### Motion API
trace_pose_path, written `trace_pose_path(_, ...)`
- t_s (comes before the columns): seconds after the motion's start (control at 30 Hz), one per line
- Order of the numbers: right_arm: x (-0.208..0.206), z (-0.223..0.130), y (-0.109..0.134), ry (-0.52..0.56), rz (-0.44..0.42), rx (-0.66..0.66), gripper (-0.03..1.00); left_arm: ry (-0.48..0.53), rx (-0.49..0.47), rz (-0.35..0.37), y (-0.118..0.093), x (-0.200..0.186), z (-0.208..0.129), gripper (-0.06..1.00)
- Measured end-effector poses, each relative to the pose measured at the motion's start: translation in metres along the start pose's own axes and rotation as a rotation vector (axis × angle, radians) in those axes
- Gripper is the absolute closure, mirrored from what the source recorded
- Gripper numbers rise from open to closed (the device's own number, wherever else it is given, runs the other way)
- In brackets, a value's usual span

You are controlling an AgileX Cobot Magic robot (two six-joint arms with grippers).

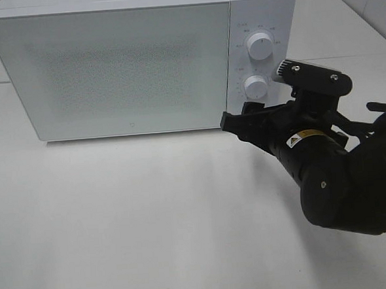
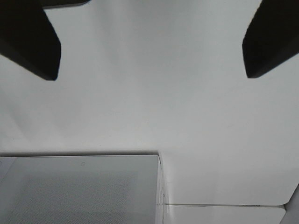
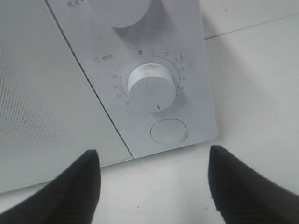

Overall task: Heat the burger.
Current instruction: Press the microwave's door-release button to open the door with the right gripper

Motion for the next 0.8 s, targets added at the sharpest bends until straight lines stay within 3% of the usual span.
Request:
trace_pose_path(0.03,0.0,0.0,0.0,0.0,0.0,0.0,0.31,0.0,0.0,0.0,0.0,0.0,0.0,-0.03)
trace_pose_path(0.07,0.0,-0.002,-0.001,0.015,-0.005,0.122,0.36,0.0,0.0,0.0,0.0,0.0,0.0,-0.03)
trace_pose_path(0.1,0.0,-0.002,-0.001,0.015,-0.005,0.122,0.36,0.0,0.0,0.0,0.0,0.0,0.0,-0.03)
trace_pose_path(0.17,0.0,-0.007,-0.002,0.043,-0.019,0.321,0.46,0.0,0.0,0.0,0.0,0.0,0.0,-0.03)
trace_pose_path(0.2,0.0,-0.007,-0.002,0.043,-0.019,0.321,0.46,0.0,0.0,0.0,0.0,0.0,0.0,-0.03)
trace_pose_path(0.23,0.0,-0.011,-0.003,0.061,-0.031,0.457,0.54,0.0,0.0,0.0,0.0,0.0,0.0,-0.03)
trace_pose_path(0.27,0.0,-0.011,-0.003,0.061,-0.031,0.457,0.54,0.0,0.0,0.0,0.0,0.0,0.0,-0.03)
trace_pose_path(0.3,0.0,-0.012,-0.003,0.067,-0.041,0.601,0.62,0.0,0.0,0.0,0.0,0.0,0.0,-0.03)
trace_pose_path(0.37,0.0,-0.012,-0.003,0.066,-0.043,0.666,0.67,0.0,0.0,0.0,0.0,0.0,0.0,-0.03)
trace_pose_path(0.43,0.0,-0.012,-0.002,0.067,-0.044,0.853,0.82,0.0,0.0,0.0,0.0,0.0,0.0,-0.03)
trace_pose_path(0.53,0.0,-0.012,-0.002,0.067,-0.044,0.899,0.86,0.0,0.0,0.0,0.0,0.0,0.0,-0.03)
trace_pose_path(0.57,-0.001,-0.013,-0.001,0.069,-0.044,0.981,0.93,0.0,0.0,0.0,0.0,0.0,0.0,-0.03)
trace_pose_path(0.8,0.004,-0.027,-0.003,0.1,-0.056,1.173,0.94,0.0,0.0,0.0,0.0,0.0,0.0,-0.03)
Point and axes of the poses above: a point on each arm's last joint axis where the gripper is mounted, x pointing out along that axis toward the gripper, y along the wrist's bending axis when the last joint is at zero, z = x × y, the point moved 7 cm from there along x, pointing out along that axis toward the gripper, and after that the axes turned 15 degrees about x, right-handed, at the moved point
